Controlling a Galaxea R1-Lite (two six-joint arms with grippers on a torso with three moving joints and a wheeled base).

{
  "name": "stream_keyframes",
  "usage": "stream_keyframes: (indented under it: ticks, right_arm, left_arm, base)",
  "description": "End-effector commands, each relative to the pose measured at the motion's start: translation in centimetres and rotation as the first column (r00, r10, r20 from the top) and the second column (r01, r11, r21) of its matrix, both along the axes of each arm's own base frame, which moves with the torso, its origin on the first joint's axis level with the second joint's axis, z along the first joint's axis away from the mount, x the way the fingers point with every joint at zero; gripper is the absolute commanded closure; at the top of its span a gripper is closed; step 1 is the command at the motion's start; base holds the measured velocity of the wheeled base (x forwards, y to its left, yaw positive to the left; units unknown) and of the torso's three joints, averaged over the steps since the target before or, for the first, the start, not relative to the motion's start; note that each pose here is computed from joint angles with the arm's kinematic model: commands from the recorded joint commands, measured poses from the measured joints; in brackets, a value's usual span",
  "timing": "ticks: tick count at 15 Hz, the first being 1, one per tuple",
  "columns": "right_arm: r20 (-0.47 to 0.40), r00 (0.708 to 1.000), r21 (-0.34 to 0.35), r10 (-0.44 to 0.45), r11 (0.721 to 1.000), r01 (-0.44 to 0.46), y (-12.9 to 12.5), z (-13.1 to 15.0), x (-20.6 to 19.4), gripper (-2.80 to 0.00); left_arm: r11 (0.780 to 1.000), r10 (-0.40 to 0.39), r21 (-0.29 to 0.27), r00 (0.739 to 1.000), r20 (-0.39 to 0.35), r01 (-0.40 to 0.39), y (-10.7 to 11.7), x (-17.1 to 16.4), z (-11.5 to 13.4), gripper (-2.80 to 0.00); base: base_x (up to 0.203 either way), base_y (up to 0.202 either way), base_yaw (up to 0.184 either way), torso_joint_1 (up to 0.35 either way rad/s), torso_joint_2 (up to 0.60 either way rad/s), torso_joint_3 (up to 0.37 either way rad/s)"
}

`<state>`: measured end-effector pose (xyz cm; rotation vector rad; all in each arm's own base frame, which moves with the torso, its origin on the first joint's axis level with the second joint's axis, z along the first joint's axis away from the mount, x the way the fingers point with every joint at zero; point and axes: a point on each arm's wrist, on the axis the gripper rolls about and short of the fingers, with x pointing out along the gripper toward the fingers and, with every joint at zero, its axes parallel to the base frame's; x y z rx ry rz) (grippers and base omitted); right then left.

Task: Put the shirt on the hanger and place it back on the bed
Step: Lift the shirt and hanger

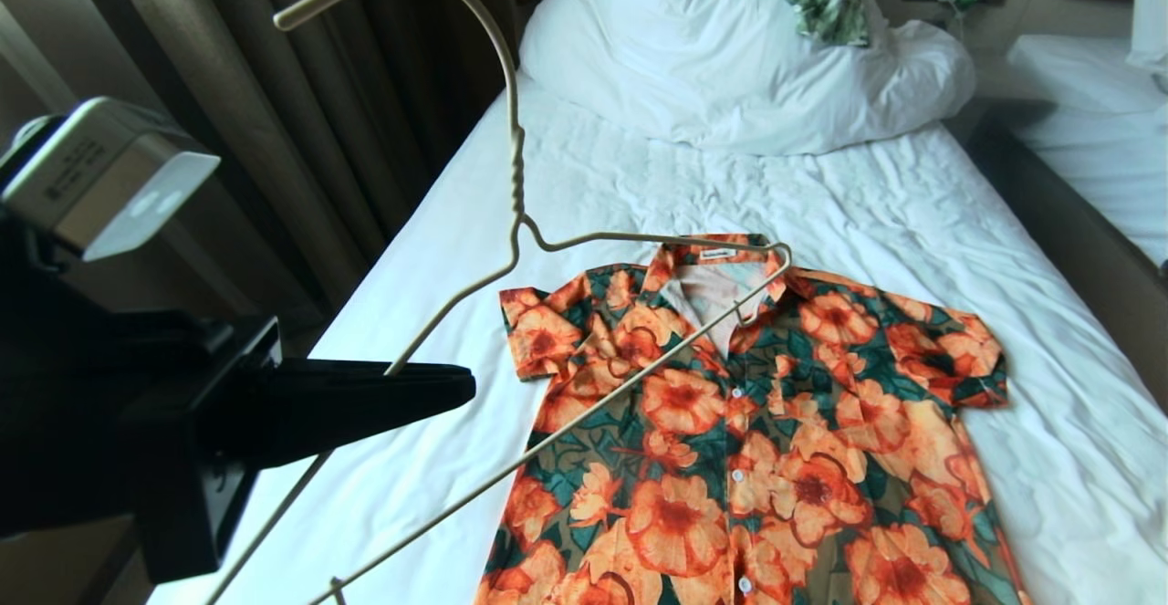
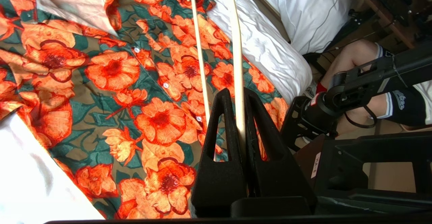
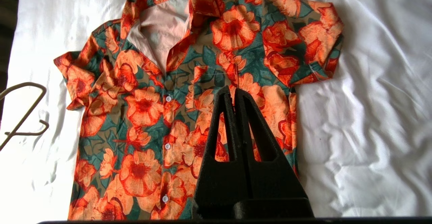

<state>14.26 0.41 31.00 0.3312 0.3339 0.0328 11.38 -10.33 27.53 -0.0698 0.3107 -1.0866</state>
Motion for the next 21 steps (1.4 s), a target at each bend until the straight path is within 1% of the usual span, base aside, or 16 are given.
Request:
stream_keyframes:
  ticks: [1, 5, 6, 8, 9, 13, 15, 16, 18, 20, 21]
  right_arm:
    - [-0.111, 0.994, 0.010, 0.018, 1.000, -0.017, 0.5, -1.1, 5.1, 0.00]
    - [-0.225, 0.972, 0.041, 0.070, 0.997, -0.062, 2.9, -2.4, 12.7, 0.00]
    - [-0.245, 0.967, 0.047, 0.074, 0.997, -0.064, 3.5, -2.9, 14.7, 0.00]
    - [-0.288, 0.955, 0.041, 0.065, 0.998, -0.055, 4.5, -4.6, 18.6, 0.00]
    - [-0.304, 0.951, 0.037, 0.058, 0.998, -0.050, 4.9, -5.5, 20.5, 0.00]
    - [-0.318, 0.946, 0.032, 0.058, 0.998, -0.051, 6.4, -8.3, 26.2, 0.00]
    - [-0.337, 0.939, 0.033, 0.070, 0.997, -0.063, 7.6, -10.5, 28.1, 0.00]
    - [-0.327, 0.942, 0.047, 0.078, 0.997, -0.066, 8.3, -11.5, 29.2, 0.00]
    - [-0.315, 0.944, 0.061, 0.095, 0.995, -0.080, 9.8, -12.9, 30.7, 0.00]
    - [-0.316, 0.943, 0.060, 0.103, 0.994, -0.089, 10.8, -13.9, 31.6, 0.00]
    - [-0.307, 0.946, 0.068, 0.102, 0.994, -0.086, 11.0, -14.1, 32.1, -2.80]
  left_arm:
    - [1.000, 0.002, 0.002, 1.000, -0.003, -0.002, 0.1, -0.1, -0.2, 0.00]
    - [1.000, 0.001, 0.018, 1.000, -0.029, -0.001, -0.1, 0.1, -1.0, 0.00]
    - [1.000, -0.003, 0.018, 0.999, -0.037, 0.004, -0.1, 0.0, -1.2, 0.00]
    - [1.000, -0.009, 0.000, 0.998, -0.065, 0.009, -0.1, -0.3, -1.3, 0.00]
    - [1.000, -0.006, 0.001, 0.998, -0.065, 0.006, -0.1, -0.3, -1.3, 0.00]
    - [1.000, -0.008, 0.005, 0.998, -0.068, 0.008, -0.3, -0.1, -1.3, 0.00]
    - [1.000, -0.017, 0.004, 0.997, -0.069, 0.017, -0.4, -0.1, -1.3, 0.00]
    - [1.000, -0.026, -0.001, 0.998, -0.063, 0.026, -0.5, -0.2, -1.3, 0.00]
    - [1.000, -0.026, -0.004, 0.998, -0.059, 0.026, -0.5, -0.2, -1.2, 0.00]
    - [1.000, -0.028, -0.005, 0.998, -0.056, 0.028, -0.5, -0.3, -1.2, 0.00]
    - [1.000, -0.028, -0.007, 0.998, -0.056, 0.027, -0.4, -0.4, -1.2, 0.00]
  base:
    - [0.000, 0.000, 0.000, 0.000, 0.00, 0.000]
    - [0.000, 0.000, 0.000, 0.000, 0.00, 0.000]
    - [0.000, 0.000, 0.000, 0.000, 0.00, 0.000]
    - [0.000, 0.000, 0.000, 0.000, 0.00, 0.000]
    - [0.000, 0.000, 0.000, 0.000, 0.00, 0.000]
    - [0.000, 0.000, 0.000, 0.000, 0.00, 0.000]
    - [0.000, 0.000, 0.000, 0.000, 0.00, 0.000]
    - [0.000, 0.000, 0.000, 0.000, 0.00, 0.000]
    - [0.000, 0.000, 0.000, 0.000, 0.00, 0.000]
    - [0.000, 0.000, 0.000, 0.000, 0.00, 0.000]
    - [0.000, 0.000, 0.000, 0.000, 0.00, 0.000]
